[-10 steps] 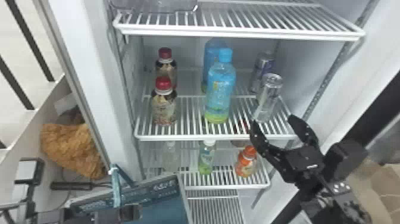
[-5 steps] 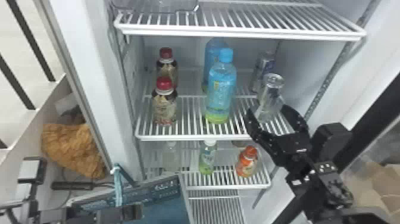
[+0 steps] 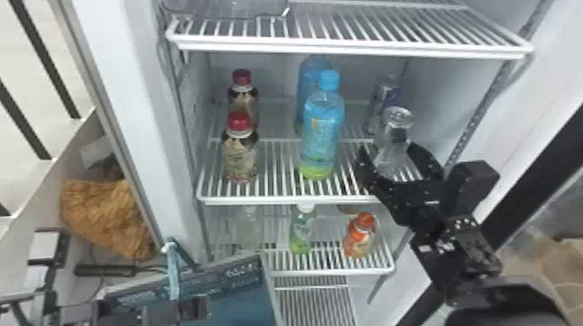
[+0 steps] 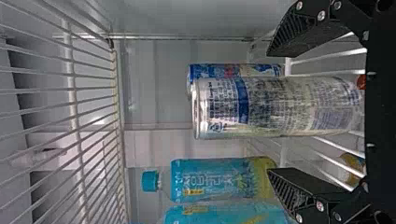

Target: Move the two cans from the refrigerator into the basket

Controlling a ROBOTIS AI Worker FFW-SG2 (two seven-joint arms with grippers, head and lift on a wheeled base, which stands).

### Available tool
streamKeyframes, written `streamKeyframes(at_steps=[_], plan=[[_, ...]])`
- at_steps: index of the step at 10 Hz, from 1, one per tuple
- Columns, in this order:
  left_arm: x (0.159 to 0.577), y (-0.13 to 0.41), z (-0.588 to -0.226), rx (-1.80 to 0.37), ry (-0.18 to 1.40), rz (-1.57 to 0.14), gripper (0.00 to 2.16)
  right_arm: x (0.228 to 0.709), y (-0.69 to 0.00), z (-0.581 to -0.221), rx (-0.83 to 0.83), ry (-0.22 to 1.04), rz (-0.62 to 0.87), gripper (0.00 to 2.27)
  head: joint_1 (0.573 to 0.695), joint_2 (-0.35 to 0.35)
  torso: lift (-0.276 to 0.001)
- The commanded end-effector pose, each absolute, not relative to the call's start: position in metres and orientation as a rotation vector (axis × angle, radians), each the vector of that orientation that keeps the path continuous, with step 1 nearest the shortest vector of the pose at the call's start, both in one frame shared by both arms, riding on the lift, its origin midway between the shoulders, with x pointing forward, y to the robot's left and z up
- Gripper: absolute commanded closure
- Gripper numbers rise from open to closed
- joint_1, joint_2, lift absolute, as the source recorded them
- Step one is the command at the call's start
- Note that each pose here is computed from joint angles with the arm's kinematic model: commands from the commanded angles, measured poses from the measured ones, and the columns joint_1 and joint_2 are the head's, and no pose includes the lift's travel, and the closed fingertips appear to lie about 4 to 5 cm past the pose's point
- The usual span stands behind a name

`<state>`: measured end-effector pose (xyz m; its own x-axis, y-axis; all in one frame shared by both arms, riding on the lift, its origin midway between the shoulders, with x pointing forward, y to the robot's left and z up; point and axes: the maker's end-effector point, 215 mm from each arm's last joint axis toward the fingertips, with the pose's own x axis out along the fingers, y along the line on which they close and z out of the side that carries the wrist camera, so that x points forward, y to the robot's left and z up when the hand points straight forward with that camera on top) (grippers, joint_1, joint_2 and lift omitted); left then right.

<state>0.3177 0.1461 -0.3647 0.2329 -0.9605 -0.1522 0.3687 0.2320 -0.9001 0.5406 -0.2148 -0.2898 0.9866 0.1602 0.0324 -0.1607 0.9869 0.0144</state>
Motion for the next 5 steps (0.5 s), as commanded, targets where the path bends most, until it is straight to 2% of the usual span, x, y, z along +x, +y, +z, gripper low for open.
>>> streamKeyframes(at_steps=[1, 5], plan=[[0.319, 0.145, -0.364, -0.861, 0.862, -1.094, 1.2, 0.555, -0.214, -0.289, 0.017, -0.032, 0.162, 0.18, 0.695, -0.09, -0.025], [0.32, 0.144, -0.364, -0.86, 0.863, -1.098, 1.2, 0.569, -0.216, -0.296, 0.028, -0.013, 0.159, 0.2, 0.695, -0.089, -0.025]])
